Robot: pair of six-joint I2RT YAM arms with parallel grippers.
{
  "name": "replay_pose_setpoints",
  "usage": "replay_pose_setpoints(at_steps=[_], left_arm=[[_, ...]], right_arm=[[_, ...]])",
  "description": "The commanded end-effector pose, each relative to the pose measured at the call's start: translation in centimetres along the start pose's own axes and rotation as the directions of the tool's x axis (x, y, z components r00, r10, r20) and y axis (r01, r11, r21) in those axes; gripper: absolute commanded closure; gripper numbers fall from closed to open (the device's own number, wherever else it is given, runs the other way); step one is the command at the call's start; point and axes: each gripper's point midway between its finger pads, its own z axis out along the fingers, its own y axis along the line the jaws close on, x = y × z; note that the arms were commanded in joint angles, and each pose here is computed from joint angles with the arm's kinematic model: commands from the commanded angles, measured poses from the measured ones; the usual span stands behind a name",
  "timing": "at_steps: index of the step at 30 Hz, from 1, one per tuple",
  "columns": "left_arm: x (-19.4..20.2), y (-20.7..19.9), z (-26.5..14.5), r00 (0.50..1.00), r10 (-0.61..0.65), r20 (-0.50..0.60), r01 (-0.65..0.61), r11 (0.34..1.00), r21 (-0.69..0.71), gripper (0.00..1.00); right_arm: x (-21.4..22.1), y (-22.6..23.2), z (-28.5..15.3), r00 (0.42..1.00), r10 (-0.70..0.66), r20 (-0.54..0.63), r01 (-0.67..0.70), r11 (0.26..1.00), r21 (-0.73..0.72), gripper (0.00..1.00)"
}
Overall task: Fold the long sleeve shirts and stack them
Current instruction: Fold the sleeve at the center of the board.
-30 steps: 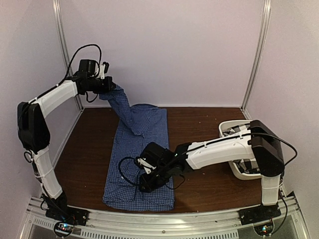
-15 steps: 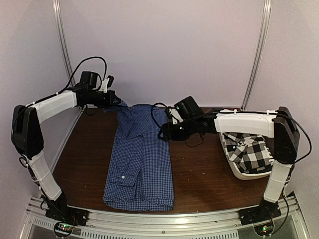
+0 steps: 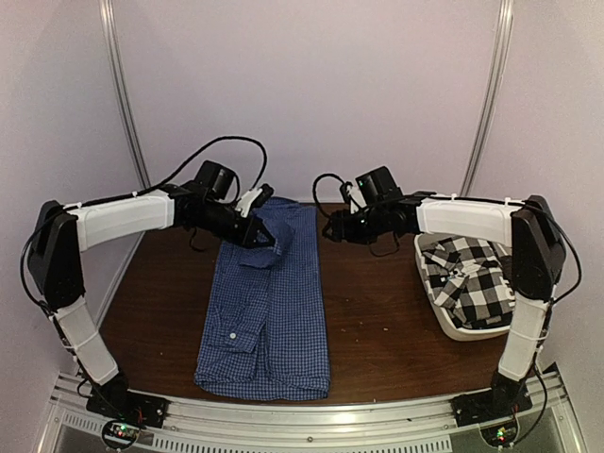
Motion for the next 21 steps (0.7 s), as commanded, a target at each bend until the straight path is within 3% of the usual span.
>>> replay_pose_setpoints(at_steps=[1, 11, 15, 21], left_arm=[[3.6, -2.1, 0.3, 0.994, 0.038, -0.104, -0.034, 0.999, 0.039, 1.00], [8.6, -4.8, 1.8, 0.955, 0.099, -0.278, -0.085, 0.995, 0.059, 0.98], [10.8, -5.4, 2.6, 0.928, 0.126, -0.351, -0.117, 0.992, 0.047, 0.90], [13.2, -7.0, 3.2, 0.896, 0.172, -0.410, -0.161, 0.985, 0.063, 0.53]], right_arm=[[0.2, -0.7, 0.2, 1.000, -0.028, -0.002, 0.028, 0.999, 0.020, 0.38], [2.6, -1.8, 0.5, 0.999, -0.023, -0.044, 0.025, 0.999, 0.033, 0.38], [3.2, -1.8, 0.4, 0.998, -0.026, -0.049, 0.027, 0.999, 0.030, 0.38], [4.1, -2.1, 0.3, 0.998, -0.029, -0.058, 0.031, 0.999, 0.033, 0.38]])
